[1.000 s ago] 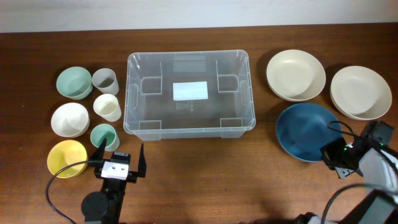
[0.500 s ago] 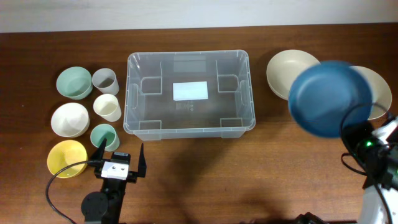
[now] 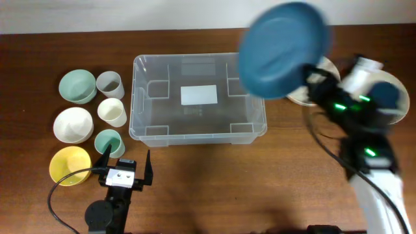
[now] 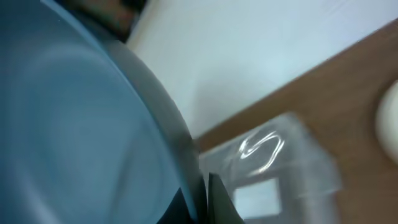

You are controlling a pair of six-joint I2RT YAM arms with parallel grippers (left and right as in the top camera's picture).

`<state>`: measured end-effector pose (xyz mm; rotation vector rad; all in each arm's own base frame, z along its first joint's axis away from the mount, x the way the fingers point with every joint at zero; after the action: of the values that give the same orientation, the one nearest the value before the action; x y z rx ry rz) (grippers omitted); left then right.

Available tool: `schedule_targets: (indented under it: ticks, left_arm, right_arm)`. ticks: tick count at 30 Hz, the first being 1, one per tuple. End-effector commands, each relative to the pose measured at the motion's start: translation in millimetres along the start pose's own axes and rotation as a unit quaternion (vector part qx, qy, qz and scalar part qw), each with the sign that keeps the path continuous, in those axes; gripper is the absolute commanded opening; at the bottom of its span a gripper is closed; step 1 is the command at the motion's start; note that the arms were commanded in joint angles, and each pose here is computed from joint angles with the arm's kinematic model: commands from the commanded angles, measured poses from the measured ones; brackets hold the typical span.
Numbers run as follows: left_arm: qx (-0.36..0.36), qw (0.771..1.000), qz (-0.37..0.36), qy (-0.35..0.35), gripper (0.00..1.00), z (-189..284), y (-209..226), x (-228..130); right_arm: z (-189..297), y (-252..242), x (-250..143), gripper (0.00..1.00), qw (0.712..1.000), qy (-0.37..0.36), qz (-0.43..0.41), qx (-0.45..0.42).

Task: Pack container
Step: 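Lift the blue bowl and carry it left into the clear container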

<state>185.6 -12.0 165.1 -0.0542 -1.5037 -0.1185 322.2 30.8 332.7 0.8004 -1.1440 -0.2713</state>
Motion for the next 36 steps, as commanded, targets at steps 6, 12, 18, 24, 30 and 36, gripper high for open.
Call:
schedule_targets:
  ticks: [6, 12, 18, 24, 30, 36]
  left_arm:
    - [0.001, 1.0, -0.008, 0.0, 1.0, 0, 1, -2]
    - [0.001, 1.0, -0.008, 0.0, 1.0, 0, 1, -2]
    - [0.001, 1.0, -0.008, 0.0, 1.0, 0, 1, -2]
    - [0.001, 1.0, -0.008, 0.0, 1.0, 0, 1, -2]
    - [0.001, 1.0, -0.008, 0.0, 1.0, 0, 1, -2]
    - [0.001, 1.0, -0.008, 0.0, 1.0, 0, 1, -2]
  right_arm:
    - [-122, 58, -82, 0.04, 0.99, 0.133, 0.041, 0.036]
    - [-166, 61, -105, 0.04, 0.98, 0.179, 0.074, -0.035]
    - [-192, 39, -125, 0.04, 0.975, 0.202, 0.067, -0.069]
    - [-207, 14, -155, 0.04, 0.965, 0.239, 0.049, -0.099]
    - [-210, 12, -179, 0.04, 0.956, 0.265, 0.056, -0.109]
    - [-205, 17, -205, 0.04, 0.945, 0.291, 0.074, -0.133]
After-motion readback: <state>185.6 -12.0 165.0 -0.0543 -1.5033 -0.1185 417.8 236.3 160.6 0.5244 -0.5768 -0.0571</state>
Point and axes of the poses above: each gripper's point midway between its finger pads, its own z axis back along the fingers, its own y axis along the line the jaws close on, x = y × z, the point moved 6 cm from there along z, back along the fingers, and after that the axes turned 9 degrees about z, right-handed, at the moved point
